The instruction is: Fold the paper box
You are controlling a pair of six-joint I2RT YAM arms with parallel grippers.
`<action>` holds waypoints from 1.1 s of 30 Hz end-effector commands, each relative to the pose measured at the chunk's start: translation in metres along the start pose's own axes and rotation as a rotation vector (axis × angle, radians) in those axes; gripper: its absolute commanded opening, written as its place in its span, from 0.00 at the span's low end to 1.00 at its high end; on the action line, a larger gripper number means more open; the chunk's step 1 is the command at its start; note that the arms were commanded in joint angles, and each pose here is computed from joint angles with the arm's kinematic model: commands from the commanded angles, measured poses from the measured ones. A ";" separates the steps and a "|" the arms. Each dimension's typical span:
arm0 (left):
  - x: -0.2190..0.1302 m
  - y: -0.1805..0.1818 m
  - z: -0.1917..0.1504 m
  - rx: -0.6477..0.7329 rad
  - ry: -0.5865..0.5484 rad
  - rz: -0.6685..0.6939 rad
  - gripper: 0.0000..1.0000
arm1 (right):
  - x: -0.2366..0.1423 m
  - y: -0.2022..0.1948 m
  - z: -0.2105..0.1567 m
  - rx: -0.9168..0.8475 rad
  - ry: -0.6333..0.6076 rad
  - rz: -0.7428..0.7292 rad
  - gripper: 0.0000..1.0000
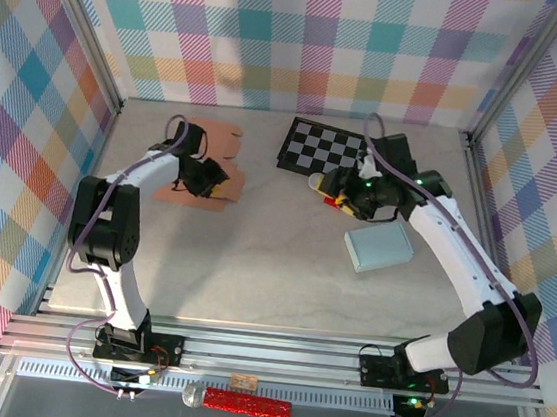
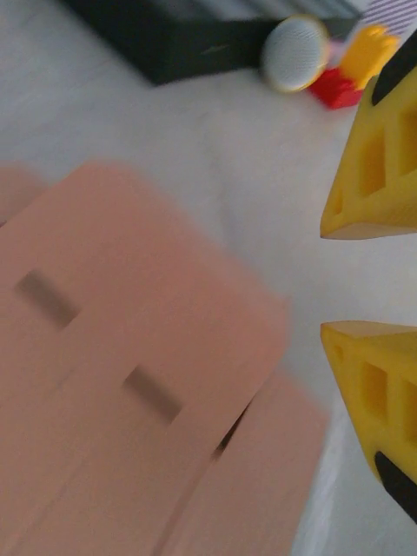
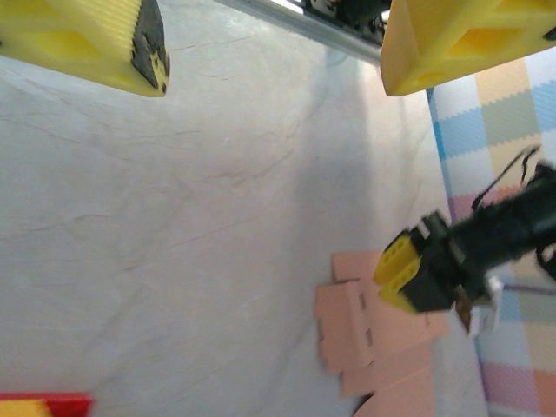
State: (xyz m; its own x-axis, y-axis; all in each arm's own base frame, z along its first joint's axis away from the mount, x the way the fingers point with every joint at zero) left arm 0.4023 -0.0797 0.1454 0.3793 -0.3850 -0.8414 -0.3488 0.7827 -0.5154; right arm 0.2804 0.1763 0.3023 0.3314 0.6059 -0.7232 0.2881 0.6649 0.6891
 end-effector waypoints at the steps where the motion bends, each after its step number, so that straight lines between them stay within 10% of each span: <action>1: 0.008 0.023 0.015 -0.018 -0.003 0.072 0.29 | 0.012 0.018 -0.011 -0.060 0.081 0.041 0.65; 11: 0.040 0.048 -0.004 -0.145 -0.040 0.025 0.26 | 0.023 0.014 -0.024 -0.107 0.119 0.001 0.65; 24: 0.049 -0.020 -0.121 -0.335 -0.144 -0.175 0.23 | 0.044 0.005 -0.023 -0.081 0.177 -0.024 0.65; 33: -0.007 -0.045 -0.145 -0.340 -0.218 -0.140 0.39 | 0.063 0.004 -0.021 -0.039 0.233 -0.014 0.65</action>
State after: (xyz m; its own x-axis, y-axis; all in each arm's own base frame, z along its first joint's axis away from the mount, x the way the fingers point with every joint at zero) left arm 0.2923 -0.2011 0.1266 0.5465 -0.4131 -0.7285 -0.4919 0.5457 -0.6784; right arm 0.2829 0.2214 0.2648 0.1425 0.6542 -0.7428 0.2457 0.7036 0.6668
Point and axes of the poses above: each hand's point on the last joint's axis, 136 mm out from that joint toward the fingers, its own x axis out along the fingers, its own y axis along the line the jaws close on, z = x × y, the point moved 8 cm from there along -x, back along the fingers, and after that the axes turned 15 degrees about x, right-handed, at the moved point
